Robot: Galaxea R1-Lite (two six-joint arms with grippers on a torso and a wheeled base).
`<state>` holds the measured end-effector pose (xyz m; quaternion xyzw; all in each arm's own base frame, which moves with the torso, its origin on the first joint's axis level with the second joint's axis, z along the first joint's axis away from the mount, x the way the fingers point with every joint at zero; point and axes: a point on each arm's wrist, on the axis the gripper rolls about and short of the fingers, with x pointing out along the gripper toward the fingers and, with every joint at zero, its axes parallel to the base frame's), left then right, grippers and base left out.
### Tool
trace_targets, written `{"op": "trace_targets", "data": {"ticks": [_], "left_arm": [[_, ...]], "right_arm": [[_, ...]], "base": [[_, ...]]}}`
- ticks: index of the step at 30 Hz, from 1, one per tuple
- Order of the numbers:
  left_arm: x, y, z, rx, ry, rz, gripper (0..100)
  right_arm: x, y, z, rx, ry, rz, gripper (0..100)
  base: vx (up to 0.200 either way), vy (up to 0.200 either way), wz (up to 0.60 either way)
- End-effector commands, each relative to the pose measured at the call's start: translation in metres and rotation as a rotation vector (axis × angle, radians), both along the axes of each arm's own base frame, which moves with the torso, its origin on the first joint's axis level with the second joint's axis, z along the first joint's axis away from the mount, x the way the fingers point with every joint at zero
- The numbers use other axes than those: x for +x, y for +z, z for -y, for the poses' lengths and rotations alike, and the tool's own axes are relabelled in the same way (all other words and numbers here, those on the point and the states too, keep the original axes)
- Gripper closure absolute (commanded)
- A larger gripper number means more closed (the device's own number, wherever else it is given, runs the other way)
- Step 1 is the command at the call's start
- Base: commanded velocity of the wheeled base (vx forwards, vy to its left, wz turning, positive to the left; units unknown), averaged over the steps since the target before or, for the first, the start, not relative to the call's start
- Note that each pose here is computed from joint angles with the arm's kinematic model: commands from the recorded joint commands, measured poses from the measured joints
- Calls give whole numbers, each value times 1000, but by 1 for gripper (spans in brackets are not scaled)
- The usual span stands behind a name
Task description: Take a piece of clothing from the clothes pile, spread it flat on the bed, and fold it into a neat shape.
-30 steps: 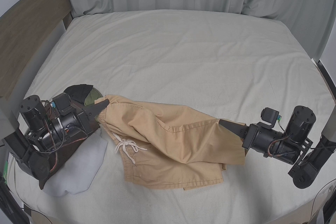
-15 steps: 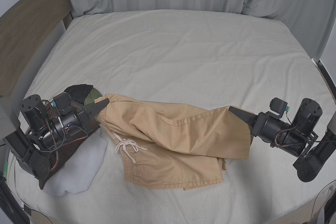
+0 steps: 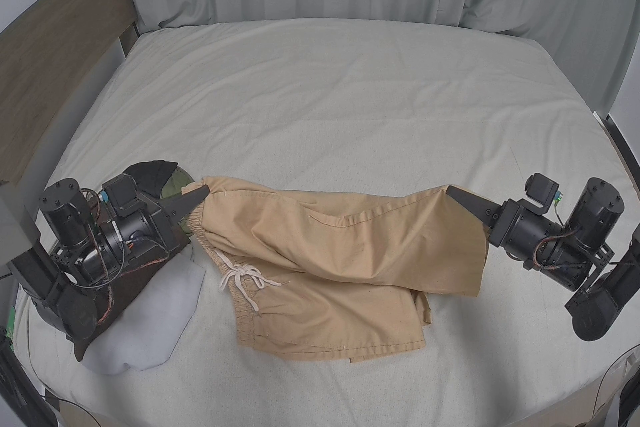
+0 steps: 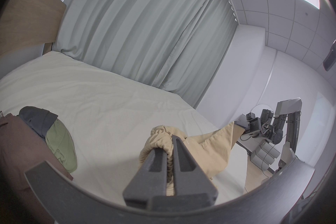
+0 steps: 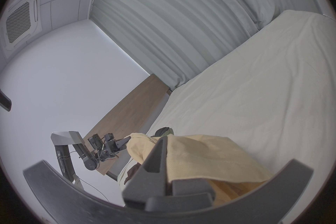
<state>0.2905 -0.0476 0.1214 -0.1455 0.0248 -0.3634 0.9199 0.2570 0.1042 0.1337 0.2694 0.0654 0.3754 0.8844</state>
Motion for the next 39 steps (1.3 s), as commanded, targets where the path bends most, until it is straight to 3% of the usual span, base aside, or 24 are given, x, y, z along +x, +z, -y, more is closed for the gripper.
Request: {"op": "trace_targets", "data": {"ticks": [1, 39], "left_arm": [[3, 0, -1, -2, 6, 2, 100], [16, 12, -15, -8, 69, 68, 100]], "right_arm": [[1, 1, 3, 2, -11, 6, 100], [18, 8, 30, 12, -121, 41, 100]], "base": [[0, 0, 0], [0, 0, 0]]}}
